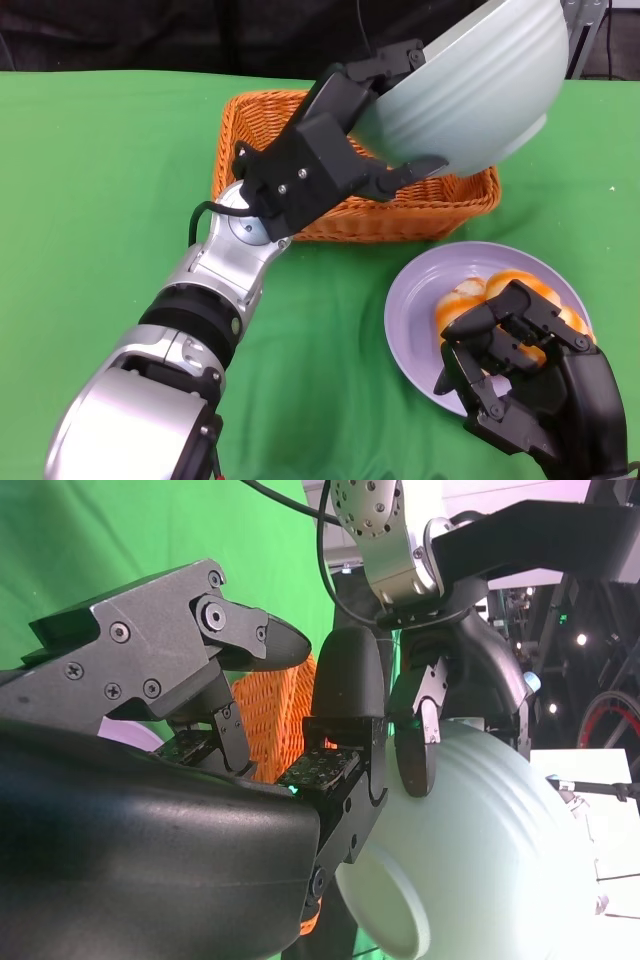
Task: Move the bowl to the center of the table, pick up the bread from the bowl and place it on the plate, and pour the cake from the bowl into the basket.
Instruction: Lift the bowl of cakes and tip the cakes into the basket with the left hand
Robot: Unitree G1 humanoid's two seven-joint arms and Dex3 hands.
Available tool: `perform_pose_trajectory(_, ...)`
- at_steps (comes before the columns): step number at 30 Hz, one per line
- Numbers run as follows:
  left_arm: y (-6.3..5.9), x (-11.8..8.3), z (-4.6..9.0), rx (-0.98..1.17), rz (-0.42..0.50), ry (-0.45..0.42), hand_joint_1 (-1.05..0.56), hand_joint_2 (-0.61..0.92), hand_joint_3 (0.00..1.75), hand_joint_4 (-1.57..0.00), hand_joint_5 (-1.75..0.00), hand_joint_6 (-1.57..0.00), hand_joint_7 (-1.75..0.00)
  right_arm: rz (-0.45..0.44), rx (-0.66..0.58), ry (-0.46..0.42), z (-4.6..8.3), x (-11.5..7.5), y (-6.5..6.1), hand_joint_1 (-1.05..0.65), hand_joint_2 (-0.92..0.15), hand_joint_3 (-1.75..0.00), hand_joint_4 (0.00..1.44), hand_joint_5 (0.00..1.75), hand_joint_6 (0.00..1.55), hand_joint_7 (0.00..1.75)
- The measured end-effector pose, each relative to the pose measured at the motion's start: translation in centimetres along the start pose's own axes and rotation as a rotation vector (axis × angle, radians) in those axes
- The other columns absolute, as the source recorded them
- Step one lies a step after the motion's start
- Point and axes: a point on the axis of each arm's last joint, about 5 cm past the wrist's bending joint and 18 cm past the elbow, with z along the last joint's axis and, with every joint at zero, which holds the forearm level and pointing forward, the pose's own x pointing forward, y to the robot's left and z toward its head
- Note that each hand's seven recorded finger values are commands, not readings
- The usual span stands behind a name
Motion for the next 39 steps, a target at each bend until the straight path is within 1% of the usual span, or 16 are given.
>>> perform_pose_trajectory(6,0.0,0.2,0.0,-0.015,0.002,0.021,-0.11,0.61,1.06,-0.76,-1.75,-0.64,-1.58,0.002,-0.003,0.003,-0.1,0.0,0.0,-0.14,-0.75,-0.64,0.68,1.63,0.6,1.3)
perform_pose_trajectory(12,0.2,1.2,0.7,-0.034,-0.005,0.028,-0.09,0.57,1.12,-0.78,-1.75,-0.66,-1.58,-0.001,-0.007,0.003,-0.1,0.0,0.0,-0.14,-0.75,-0.63,0.68,1.64,0.6,1.31)
perform_pose_trajectory(15,0.3,1.7,1.1,-0.054,0.006,0.033,-0.09,0.56,1.13,-0.79,-1.75,-0.68,-1.58,-0.002,-0.007,0.003,-0.1,0.0,0.0,-0.16,-0.79,-0.54,0.67,1.64,0.58,1.32)
perform_pose_trajectory(18,0.4,2.0,1.3,-0.061,0.01,0.039,-0.09,0.54,1.17,-0.8,-1.75,-0.68,-1.58,-0.002,-0.006,0.003,-0.1,0.0,0.0,-0.16,-0.8,-0.51,0.67,1.64,0.58,1.32)
perform_pose_trajectory(21,0.3,2.1,1.1,-0.083,0.018,0.068,-0.11,0.51,1.21,-0.81,-1.75,-0.71,-1.55,-0.002,-0.006,0.007,-0.2,-0.1,0.0,-0.16,-0.81,-0.5,0.67,1.64,0.58,1.33)
perform_pose_trajectory(26,0.1,2.2,1.0,-0.152,0.055,0.117,-0.11,0.5,1.23,-0.77,-1.75,-0.72,-1.53,-0.001,-0.004,0.008,-0.2,-0.1,0.0,-0.16,-0.81,-0.5,0.68,1.63,0.59,1.32)
perform_pose_trajectory(30,0.2,2.4,1.0,-0.172,0.07,0.142,-0.11,0.47,1.29,-0.78,-1.75,-0.73,-1.53,-0.002,-0.007,0.003,-0.2,-0.1,0.0,-0.16,-0.8,-0.5,0.68,1.63,0.6,1.32)
perform_pose_trajectory(35,0.4,2.6,1.1,-0.188,0.083,0.169,-0.1,0.47,1.29,-0.76,-1.74,-0.72,-1.53,-0.001,-0.008,0.003,-0.3,-0.1,0.0,-0.14,-0.8,-0.51,0.68,1.63,0.59,1.33)
perform_pose_trajectory(37,0.4,2.7,1.2,-0.203,0.092,0.177,-0.1,0.46,1.3,-0.75,-1.71,-0.73,-1.52,-0.001,-0.008,0.004,-0.3,-0.1,0.0,-0.16,-0.79,-0.51,0.69,1.63,0.59,1.33)
perform_pose_trajectory(39,0.4,2.8,1.2,-0.253,0.118,0.192,-0.09,0.43,1.33,-0.75,-1.64,-0.75,-1.48,-0.001,-0.01,0.007,-0.4,-0.2,0.0,-0.16,-0.79,-0.51,0.69,1.63,0.59,1.34)
